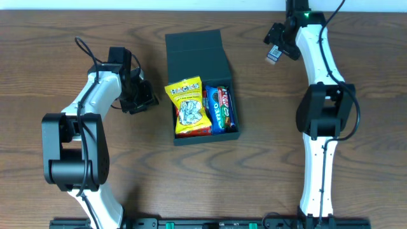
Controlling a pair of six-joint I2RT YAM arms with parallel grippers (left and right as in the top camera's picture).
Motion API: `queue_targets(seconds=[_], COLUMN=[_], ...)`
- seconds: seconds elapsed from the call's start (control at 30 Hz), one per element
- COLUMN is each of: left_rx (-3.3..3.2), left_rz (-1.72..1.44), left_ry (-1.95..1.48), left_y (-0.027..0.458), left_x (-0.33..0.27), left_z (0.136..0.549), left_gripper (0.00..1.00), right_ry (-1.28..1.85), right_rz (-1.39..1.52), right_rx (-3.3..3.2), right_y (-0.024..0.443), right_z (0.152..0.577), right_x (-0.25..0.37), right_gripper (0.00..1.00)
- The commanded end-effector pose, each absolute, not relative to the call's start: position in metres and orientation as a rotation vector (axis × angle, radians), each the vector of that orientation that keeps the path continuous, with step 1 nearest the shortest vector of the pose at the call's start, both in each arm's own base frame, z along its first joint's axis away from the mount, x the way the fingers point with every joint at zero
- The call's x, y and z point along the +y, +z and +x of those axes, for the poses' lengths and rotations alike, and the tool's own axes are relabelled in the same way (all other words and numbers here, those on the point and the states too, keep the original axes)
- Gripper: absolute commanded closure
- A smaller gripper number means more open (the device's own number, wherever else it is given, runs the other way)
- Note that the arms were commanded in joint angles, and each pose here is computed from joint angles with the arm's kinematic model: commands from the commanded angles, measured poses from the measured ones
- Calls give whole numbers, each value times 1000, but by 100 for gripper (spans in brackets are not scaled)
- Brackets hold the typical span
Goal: Pack container
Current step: 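Reach the right gripper to the blue Eclipse mint tin and grasp it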
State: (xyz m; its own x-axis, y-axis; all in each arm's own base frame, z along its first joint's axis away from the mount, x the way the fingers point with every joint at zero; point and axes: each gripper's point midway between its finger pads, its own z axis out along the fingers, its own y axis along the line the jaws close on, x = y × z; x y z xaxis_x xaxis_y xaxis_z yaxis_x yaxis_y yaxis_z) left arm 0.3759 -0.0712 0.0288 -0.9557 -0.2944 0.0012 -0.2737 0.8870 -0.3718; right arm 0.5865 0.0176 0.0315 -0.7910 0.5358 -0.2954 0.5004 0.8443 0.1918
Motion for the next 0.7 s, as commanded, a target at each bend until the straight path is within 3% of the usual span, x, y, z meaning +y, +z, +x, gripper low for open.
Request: queue_targets(seconds=[0.0, 0.37, 0.47, 0.67], left_rx=[2985, 2985, 2985, 2986], left_rz=[-425, -425, -425, -425], left_ry=[-567, -567, -568, -568], left_y=[33, 33, 33, 33], left_x=[-69, -69, -69, -69], left_z=[378, 378, 378, 378], left_gripper=[54, 53, 53, 53], right_ry=[147, 148, 145, 144], right_rz=[838, 855, 867, 870], right_rx=[2734, 2729, 2730, 2729], right_y=[-2, -8, -9, -9], right_z=[579, 581, 580, 580], right_x=[16, 9, 4, 2], right_gripper=[21, 30, 37, 60])
